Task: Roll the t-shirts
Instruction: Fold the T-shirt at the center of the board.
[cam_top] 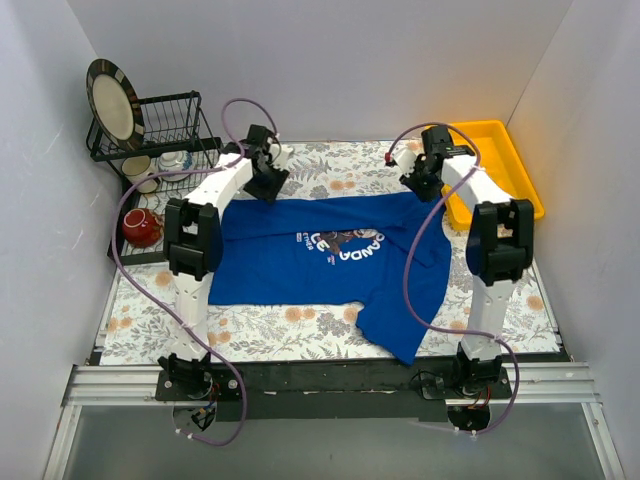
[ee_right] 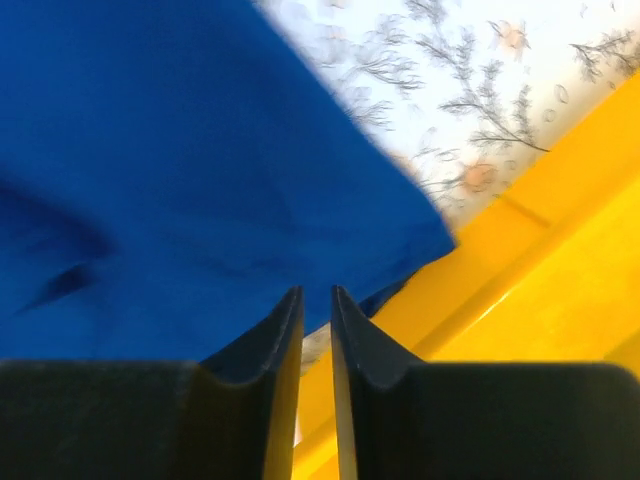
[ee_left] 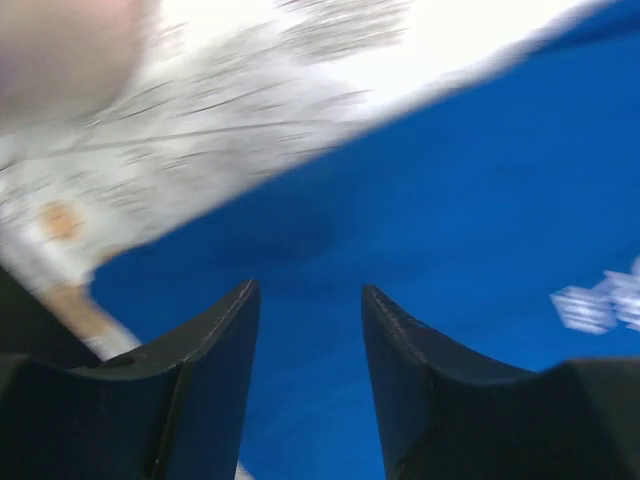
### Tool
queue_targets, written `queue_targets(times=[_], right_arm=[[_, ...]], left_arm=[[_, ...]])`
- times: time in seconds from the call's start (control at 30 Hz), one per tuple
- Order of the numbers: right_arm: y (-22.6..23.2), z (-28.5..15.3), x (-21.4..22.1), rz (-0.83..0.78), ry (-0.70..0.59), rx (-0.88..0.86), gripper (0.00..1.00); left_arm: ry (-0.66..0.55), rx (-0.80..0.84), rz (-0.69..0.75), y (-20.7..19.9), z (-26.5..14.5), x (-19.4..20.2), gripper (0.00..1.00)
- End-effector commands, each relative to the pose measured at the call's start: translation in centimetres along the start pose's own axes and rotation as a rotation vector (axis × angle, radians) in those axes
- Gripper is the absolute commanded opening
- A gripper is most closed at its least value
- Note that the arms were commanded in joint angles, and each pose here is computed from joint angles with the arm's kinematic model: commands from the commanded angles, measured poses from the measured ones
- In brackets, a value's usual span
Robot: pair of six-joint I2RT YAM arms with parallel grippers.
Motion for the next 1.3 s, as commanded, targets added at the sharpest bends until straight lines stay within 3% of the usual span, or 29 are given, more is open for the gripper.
queue_targets(times=[0.0,0.33,0.77,0.9,1.13,1.27], right_arm=[[4.1,-4.7,0.0,-0.031,-0.218,-0.281,0.3],[6.0,-2.8,0.9,-0.073,-0.209,-0.458,0.49],[7.0,-1.0,0.5,-0.164,-0.149,-0.534,0.51],[7.6,-0.3,0.7,-0.185,-0.109,-0.538,0.43],[8.1,-1.4,0.0,-0.191,-0.122,-0.499,0.12],[9.9,-3.3,-1.0,-0.188,-0.136,-0.527,0.04]], left_arm=[[-0.124,0.138,-0.003,-4.9,-5.2,-2.5,0.46],[-0.063,0.201,-0.048,-6.8,-6.4,0.9,0.47],[-0.032,0.154,-0.061,-6.3,-7.3,3.2,0.49],[-0.036,0.139,-0.061,-5.8,-7.6,3.2,0.49],[-0.054,0.105,-0.076,-4.5,-7.7,2.8,0.49],[-0.061,0.1,-0.082,-4.1,-7.7,2.7,0.49]])
Point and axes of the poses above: each gripper's point midway between its finger pads, its own z axis out along the fingers, its own y axis along the line the jaws close on, x = y × z, the point moved 9 cm from there along -z, back along the fingers, and after that the axes turned 10 degrees about z, right-handed, at the moved point
